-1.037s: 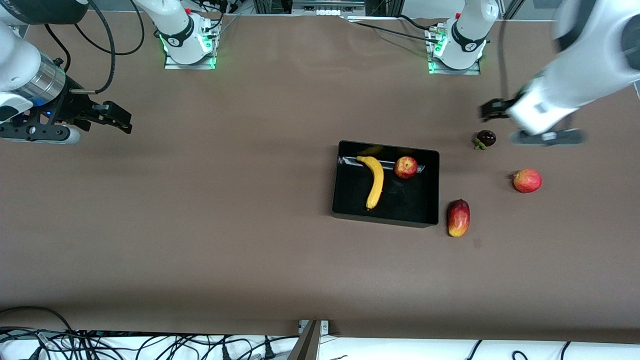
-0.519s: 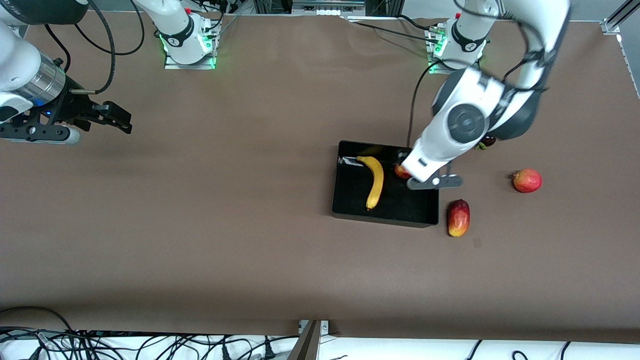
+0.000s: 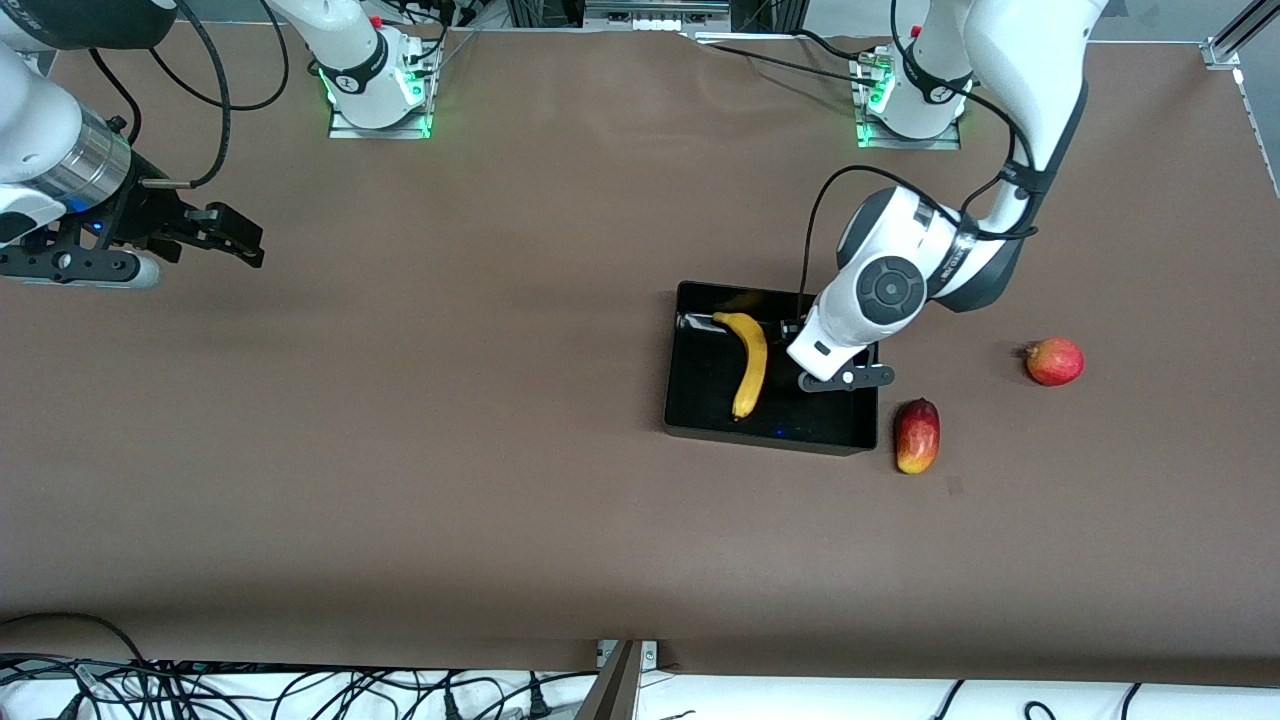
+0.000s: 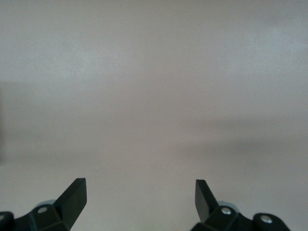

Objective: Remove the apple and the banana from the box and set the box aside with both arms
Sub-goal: 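Grasp the red apple with the left gripper and lift it, then carry the apple out of the box and set it on the table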

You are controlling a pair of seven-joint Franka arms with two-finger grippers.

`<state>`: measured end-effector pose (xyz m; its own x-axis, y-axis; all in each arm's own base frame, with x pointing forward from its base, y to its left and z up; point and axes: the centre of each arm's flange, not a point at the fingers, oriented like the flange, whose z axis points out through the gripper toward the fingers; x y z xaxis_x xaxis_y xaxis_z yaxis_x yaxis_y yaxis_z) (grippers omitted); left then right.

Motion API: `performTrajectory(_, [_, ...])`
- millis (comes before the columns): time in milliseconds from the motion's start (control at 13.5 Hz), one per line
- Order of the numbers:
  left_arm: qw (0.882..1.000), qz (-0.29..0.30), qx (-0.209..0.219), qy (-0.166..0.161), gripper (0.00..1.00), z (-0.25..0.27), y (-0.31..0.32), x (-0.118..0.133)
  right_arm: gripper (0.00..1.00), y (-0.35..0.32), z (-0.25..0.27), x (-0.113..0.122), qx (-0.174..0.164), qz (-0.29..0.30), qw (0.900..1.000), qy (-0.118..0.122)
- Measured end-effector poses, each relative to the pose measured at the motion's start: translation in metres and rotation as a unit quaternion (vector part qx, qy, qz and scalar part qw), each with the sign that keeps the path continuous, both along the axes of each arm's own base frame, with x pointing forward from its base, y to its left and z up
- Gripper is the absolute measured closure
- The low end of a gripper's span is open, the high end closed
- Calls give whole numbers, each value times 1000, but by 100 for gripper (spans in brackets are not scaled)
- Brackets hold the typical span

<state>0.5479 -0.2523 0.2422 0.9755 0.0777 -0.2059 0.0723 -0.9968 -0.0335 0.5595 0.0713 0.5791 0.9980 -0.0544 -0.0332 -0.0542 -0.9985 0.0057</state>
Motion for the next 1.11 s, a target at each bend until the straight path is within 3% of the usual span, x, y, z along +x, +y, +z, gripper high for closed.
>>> performTrajectory(296, [999, -29, -10, -12, 0, -53, 4, -22, 0, 0, 0, 0, 0, 0, 1000, 0])
performTrajectory(370, [999, -30, -10, -10, 7, -58, 4, -24, 0, 0, 0, 0, 0, 0, 1000, 0])
performTrajectory(519, [999, -31, -10, -10, 29, -57, 4, -24, 0, 0, 0, 0, 0, 0, 1000, 0])
performTrajectory(593, [999, -31, -10, -12, 33, -54, 4, -23, 0, 0, 0, 0, 0, 0, 1000, 0])
performTrajectory(815, [1000, -25, 1, -4, 33, -19, 11, -9, 0, 0, 0, 0, 0, 0, 1000, 0])
performTrajectory(1111, [998, -53, 20, 22, 33, 83, 64, 28, 0, 0, 0, 0, 0, 0, 1000, 0])
